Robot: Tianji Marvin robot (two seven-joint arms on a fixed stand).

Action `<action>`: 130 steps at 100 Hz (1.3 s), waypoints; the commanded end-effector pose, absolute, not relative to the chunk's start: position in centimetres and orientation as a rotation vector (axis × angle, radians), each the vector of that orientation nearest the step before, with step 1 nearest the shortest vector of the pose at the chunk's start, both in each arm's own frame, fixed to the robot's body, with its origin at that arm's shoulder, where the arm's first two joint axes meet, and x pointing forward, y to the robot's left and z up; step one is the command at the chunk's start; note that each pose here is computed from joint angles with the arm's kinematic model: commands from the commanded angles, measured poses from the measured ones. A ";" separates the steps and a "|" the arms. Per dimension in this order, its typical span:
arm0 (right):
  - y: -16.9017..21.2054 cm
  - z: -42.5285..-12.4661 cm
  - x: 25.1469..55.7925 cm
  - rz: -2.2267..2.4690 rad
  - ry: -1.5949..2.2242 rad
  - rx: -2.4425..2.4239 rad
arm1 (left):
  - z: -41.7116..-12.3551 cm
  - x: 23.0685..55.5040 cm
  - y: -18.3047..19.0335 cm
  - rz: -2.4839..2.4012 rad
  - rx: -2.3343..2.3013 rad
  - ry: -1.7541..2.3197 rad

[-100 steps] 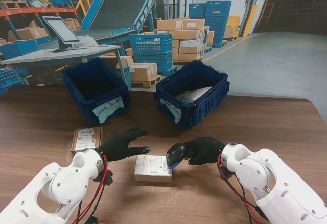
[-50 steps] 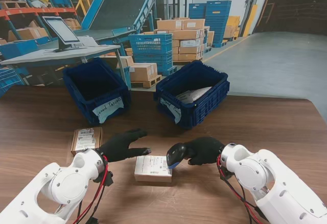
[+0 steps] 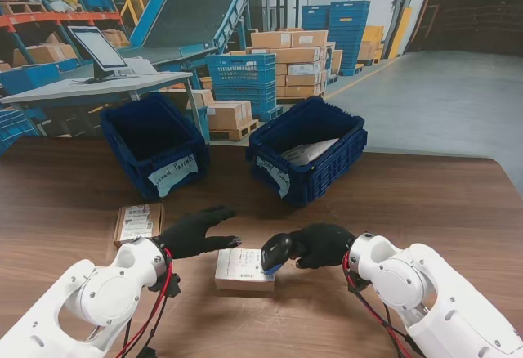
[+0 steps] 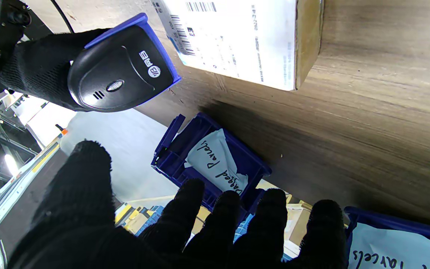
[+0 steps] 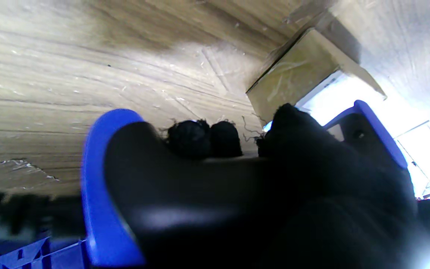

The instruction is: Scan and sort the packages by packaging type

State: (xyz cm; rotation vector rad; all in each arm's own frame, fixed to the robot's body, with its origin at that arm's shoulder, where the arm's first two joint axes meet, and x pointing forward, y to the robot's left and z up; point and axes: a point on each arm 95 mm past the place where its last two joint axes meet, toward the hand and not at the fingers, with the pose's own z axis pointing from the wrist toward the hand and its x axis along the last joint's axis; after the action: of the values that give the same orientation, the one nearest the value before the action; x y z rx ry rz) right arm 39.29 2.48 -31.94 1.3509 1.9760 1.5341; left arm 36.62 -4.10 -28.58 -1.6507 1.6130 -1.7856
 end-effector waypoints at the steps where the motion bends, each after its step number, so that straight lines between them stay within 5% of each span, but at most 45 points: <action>1: 3.0 -32.0 39.1 1.539 1.987 1.357 | -28.7 36.3 -4.3 -1.784 -1.658 1.645; 71: 1.4 -25.1 36.4 1.748 1.586 1.359 | -30.1 37.9 -4.1 -1.536 -1.501 1.988; 130: 0.5 -24.2 35.4 1.797 1.490 1.390 | -31.3 37.2 -5.7 -1.372 -1.309 2.114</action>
State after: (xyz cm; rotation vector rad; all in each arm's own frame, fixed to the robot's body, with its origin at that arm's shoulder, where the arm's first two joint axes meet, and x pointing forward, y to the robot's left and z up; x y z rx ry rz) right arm 35.76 0.26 -24.30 1.3766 1.4883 1.7889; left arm 37.66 -5.10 -31.26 -1.3022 2.0853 -1.3621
